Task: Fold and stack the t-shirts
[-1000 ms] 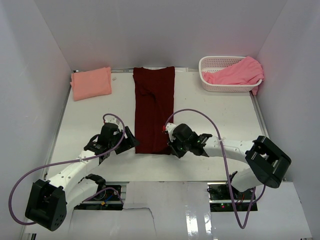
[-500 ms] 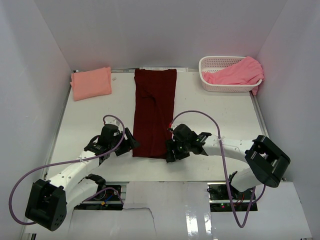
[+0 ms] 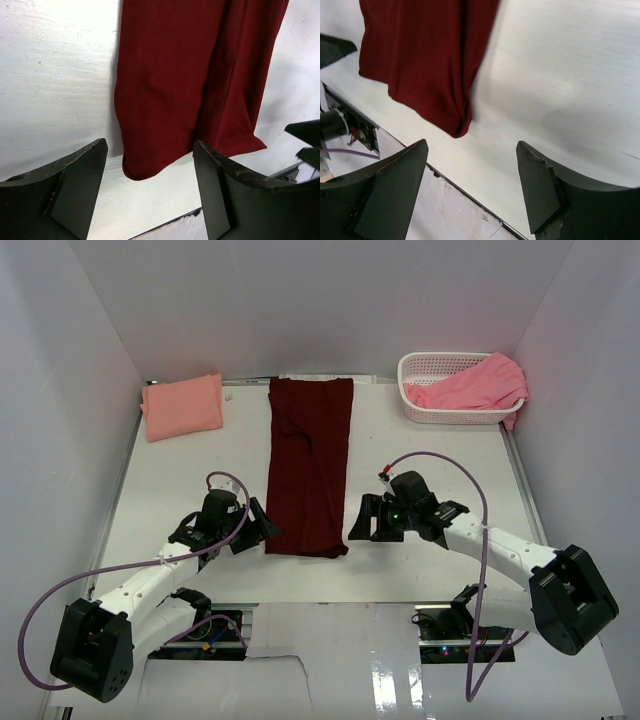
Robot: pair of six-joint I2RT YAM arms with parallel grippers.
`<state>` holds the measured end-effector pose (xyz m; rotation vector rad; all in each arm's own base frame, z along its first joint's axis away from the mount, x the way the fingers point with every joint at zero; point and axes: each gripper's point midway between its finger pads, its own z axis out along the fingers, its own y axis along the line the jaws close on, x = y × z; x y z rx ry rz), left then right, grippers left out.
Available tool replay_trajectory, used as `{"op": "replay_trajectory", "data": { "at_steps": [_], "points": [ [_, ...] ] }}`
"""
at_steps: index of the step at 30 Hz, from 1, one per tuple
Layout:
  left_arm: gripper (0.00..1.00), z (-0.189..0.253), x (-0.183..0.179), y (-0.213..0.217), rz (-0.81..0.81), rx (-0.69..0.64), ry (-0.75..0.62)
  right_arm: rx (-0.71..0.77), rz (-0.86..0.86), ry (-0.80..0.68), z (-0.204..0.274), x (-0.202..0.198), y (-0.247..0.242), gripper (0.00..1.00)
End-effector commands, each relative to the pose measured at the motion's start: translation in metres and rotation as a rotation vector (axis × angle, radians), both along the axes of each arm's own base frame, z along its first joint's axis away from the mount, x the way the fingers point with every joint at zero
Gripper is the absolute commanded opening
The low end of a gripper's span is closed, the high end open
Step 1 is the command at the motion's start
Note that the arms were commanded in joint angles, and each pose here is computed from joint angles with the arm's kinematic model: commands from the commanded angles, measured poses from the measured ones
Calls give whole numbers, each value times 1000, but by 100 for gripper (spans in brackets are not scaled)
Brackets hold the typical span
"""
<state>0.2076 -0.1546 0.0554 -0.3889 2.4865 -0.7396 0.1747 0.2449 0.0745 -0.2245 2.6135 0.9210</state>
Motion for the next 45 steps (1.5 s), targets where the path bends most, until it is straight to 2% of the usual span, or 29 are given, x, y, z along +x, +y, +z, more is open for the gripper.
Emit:
{"op": "replay_trajectory", "data": {
  "at_steps": [1, 10, 22, 28, 29, 31, 32, 36, 40, 45],
  "points": [
    [80, 8, 3, -5, -8, -27, -18, 100, -24, 48, 4, 3, -3, 77],
    [80, 7, 9, -3, 27, -59, 15, 296, -71, 215, -16, 8, 20, 77],
    [80, -3, 12, 9, 55, -110, 52, 334, -54, 305, -35, -3, 43, 70],
    [80, -7, 13, 10, 53, -109, 56, 329, -25, 347, -42, -15, 53, 55],
    [80, -7, 13, 9, 49, -116, 54, 329, -21, 352, -43, -17, 54, 49],
    [80, -13, 11, 8, 43, -118, 70, 325, -16, 354, -43, -19, 55, 43],
    [80, -15, 9, 8, 39, -123, 80, 325, -15, 356, -43, -19, 56, 35],
    [80, -22, 4, 7, 32, -125, 99, 308, -21, 347, -43, -19, 53, 18],
    [79, -28, 1, 9, 32, -115, 109, 293, -17, 320, -42, -15, 54, 9],
    [76, -38, -5, 11, 29, -106, 127, 288, -13, 291, -37, -5, 56, 8]
  ]
}}
